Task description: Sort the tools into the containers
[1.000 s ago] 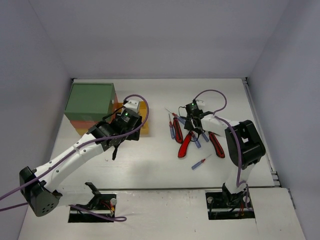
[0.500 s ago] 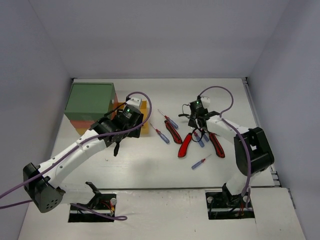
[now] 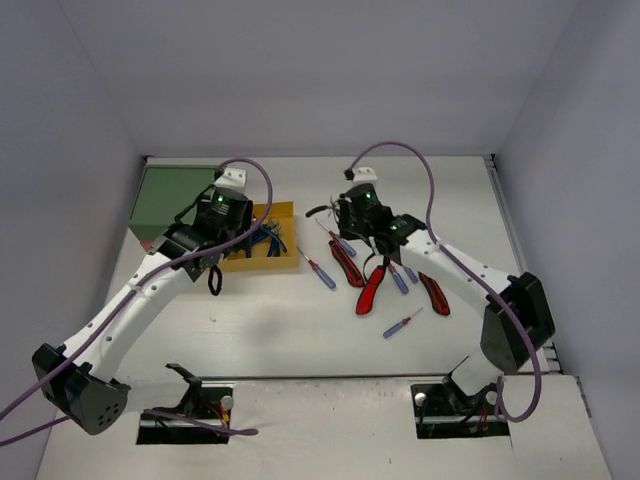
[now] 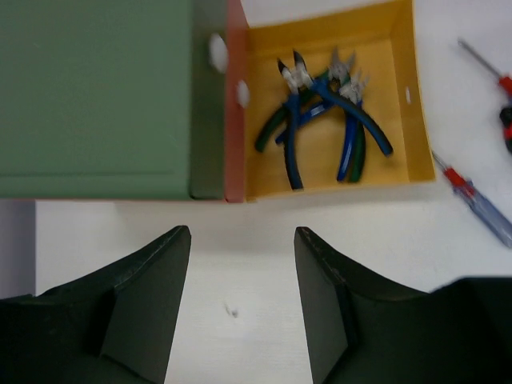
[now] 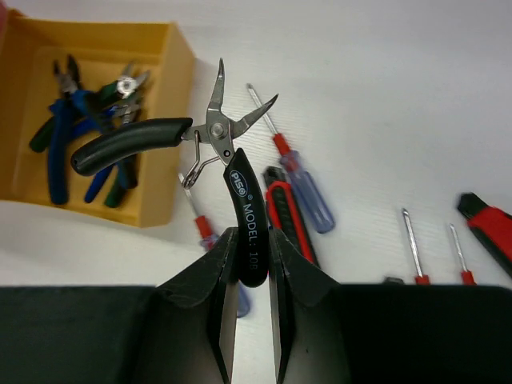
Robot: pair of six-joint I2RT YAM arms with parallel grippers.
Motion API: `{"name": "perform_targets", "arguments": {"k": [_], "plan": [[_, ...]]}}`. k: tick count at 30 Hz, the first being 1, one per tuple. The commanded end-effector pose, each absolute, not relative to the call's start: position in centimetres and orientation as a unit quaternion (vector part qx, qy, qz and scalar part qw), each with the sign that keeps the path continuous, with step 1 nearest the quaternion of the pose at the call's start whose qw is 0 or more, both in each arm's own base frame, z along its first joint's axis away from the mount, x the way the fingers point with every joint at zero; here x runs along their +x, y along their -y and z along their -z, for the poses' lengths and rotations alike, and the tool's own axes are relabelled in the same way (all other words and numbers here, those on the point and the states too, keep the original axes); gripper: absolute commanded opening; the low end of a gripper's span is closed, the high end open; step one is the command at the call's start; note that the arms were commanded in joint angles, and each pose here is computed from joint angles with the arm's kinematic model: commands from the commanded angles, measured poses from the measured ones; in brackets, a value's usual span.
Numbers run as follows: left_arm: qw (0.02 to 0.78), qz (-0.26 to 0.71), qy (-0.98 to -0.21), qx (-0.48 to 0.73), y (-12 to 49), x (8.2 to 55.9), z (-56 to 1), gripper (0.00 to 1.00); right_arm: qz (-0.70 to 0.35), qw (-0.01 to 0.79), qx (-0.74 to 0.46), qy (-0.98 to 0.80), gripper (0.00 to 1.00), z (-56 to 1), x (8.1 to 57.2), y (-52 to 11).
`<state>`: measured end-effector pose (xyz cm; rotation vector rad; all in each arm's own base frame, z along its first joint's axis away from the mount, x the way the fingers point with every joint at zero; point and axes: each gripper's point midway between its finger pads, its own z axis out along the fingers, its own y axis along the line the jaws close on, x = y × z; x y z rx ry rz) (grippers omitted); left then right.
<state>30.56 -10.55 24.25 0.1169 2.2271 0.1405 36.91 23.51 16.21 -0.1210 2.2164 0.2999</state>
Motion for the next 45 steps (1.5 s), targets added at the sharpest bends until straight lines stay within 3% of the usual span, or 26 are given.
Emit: {"name": "perform_targets", "arguments": {"k": [1, 14, 18, 21, 25, 30, 37, 43, 45], "plan": [[0.531, -0.092, -0.843, 0.005, 7.1, 31.2, -28.6, 0.51, -0.144, 0.466, -0.100, -0.867, 0.00, -18.7, 38.8, -28.5], [0.554, -0.117, -0.823, -0.054, 2.6, 30.2, -28.0, 0.50, -0.158, 0.473, -0.204, -0.842, 0.00, -16.2, 40.2, -41.7], [0.550, -0.117, -0.824, -0.064, 2.2, 30.3, -27.8, 0.50, -0.161, 0.469, -0.231, -0.837, 0.04, -15.0, 39.7, -44.1], [0.550, -0.113, -0.825, -0.064, 2.1, 30.4, -27.7, 0.50, -0.163, 0.463, -0.246, -0.836, 0.14, -14.1, 39.4, -45.2], [0.545, -0.102, -0.830, -0.060, 2.4, 30.8, -27.5, 0.51, -0.169, 0.460, -0.247, -0.836, 0.40, -13.8, 39.6, -45.6], [0.550, -0.076, -0.829, -0.065, 3.3, 31.3, -28.3, 0.50, -0.180, 0.470, -0.247, -0.828, 0.57, -16.0, 39.9, -45.0], [0.577, -0.081, -0.811, -0.060, 3.5, 33.2, -33.3, 0.50, -0.174, 0.491, -0.189, -0.833, 0.52, -19.4, 42.3, -39.2], [0.574, -0.097, -0.810, -0.067, 2.4, 37.3, -35.6, 0.50, -0.172, 0.463, -0.146, -0.857, 0.30, -16.9, 44.4, -34.2], [0.562, -0.087, -0.819, -0.070, 2.3, 39.3, -35.2, 0.51, -0.168, 0.452, -0.148, -0.864, 0.29, -15.4, 44.6, -34.1]]}}
